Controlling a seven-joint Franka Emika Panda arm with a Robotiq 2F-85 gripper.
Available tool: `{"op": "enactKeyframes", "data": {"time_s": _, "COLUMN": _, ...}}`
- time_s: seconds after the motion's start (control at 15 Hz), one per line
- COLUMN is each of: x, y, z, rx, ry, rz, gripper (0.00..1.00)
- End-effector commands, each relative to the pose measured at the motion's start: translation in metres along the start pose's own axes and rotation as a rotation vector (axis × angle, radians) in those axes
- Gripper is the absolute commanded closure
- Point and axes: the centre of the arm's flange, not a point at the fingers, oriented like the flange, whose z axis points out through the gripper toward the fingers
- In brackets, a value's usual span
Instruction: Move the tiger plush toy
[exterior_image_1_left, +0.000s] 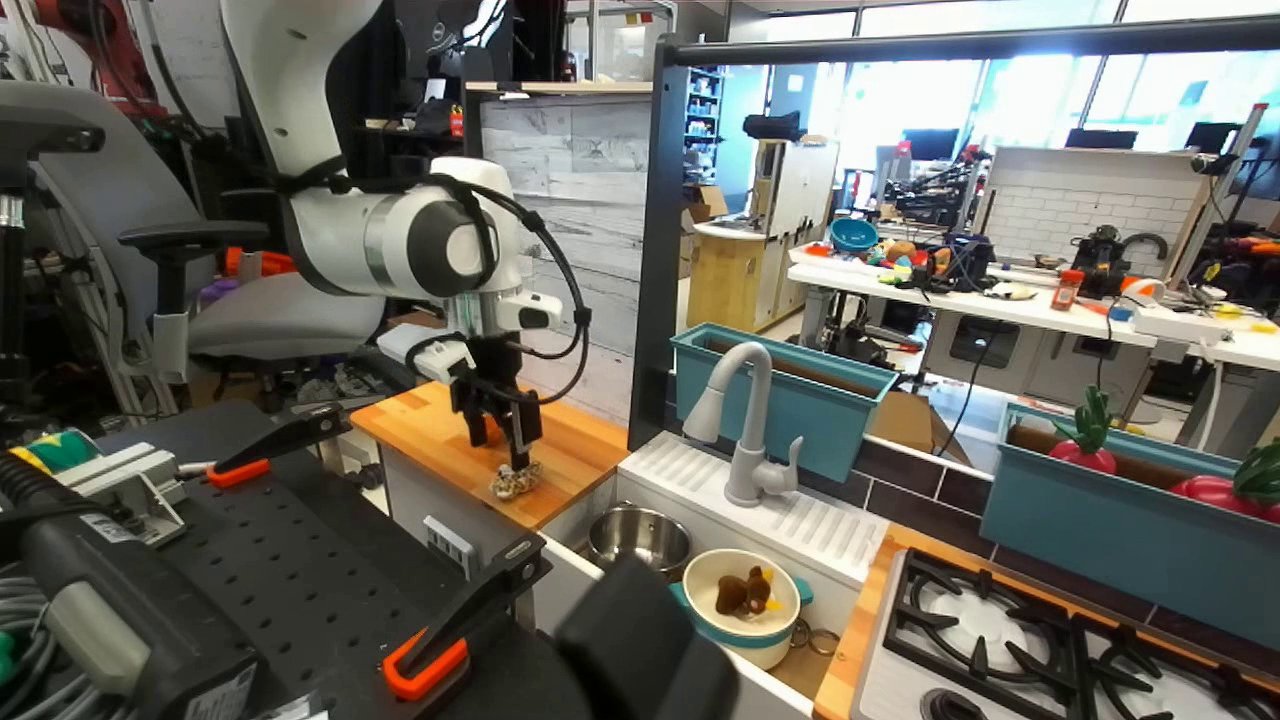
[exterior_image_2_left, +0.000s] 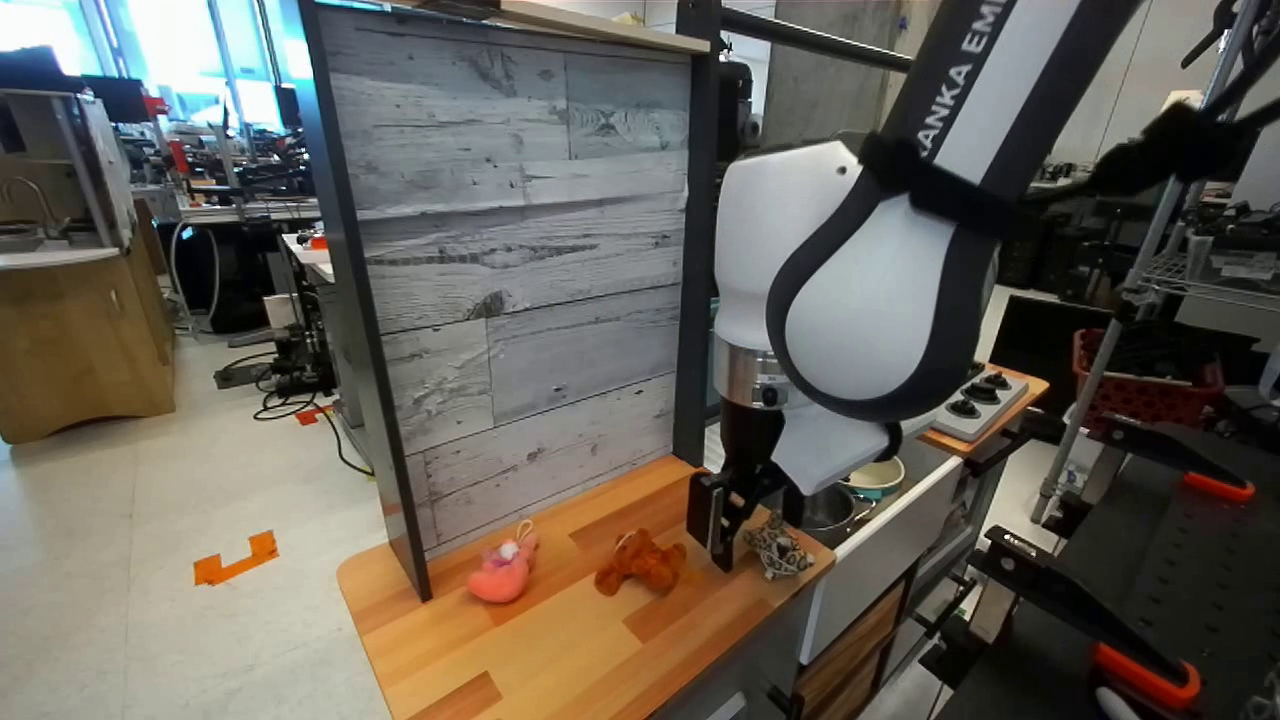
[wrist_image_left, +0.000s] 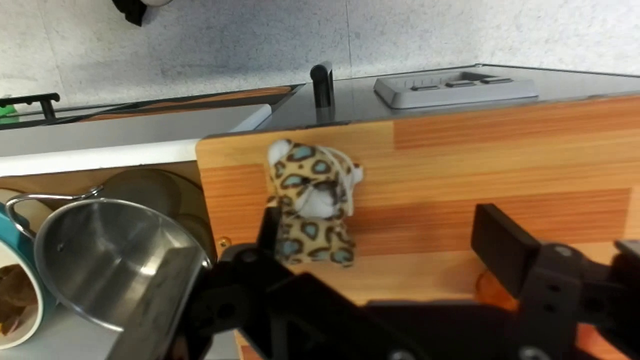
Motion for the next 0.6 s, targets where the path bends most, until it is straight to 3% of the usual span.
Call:
{"op": "enactKeyframes", "data": {"time_s": 0.0, "x": -0.027, "y": -0.004, "z": -0.05, "rx": 0.034, "ry": -0.053, "rz": -0.028, "gripper": 0.0}}
{"op": "enactKeyframes", "data": {"time_s": 0.33, "x": -0.057, "y": -0.005, "z": -0.095, "rx": 0.048, "ry": -0.156, "rz": -0.023, "gripper": 0.0}}
{"op": "enactKeyframes", "data": {"time_s": 0.4, "x": -0.041, "y": -0.015, "z": -0.064, "rx": 0.035, "ry": -0.102, "rz": -0.029, "gripper": 0.0}}
{"op": "enactKeyframes", "data": {"time_s": 0.53, "x": -0.049, "y": -0.012, "z": -0.079, "rx": 0.031, "ry": -0.129, "rz": -0.03, "gripper": 0.0}}
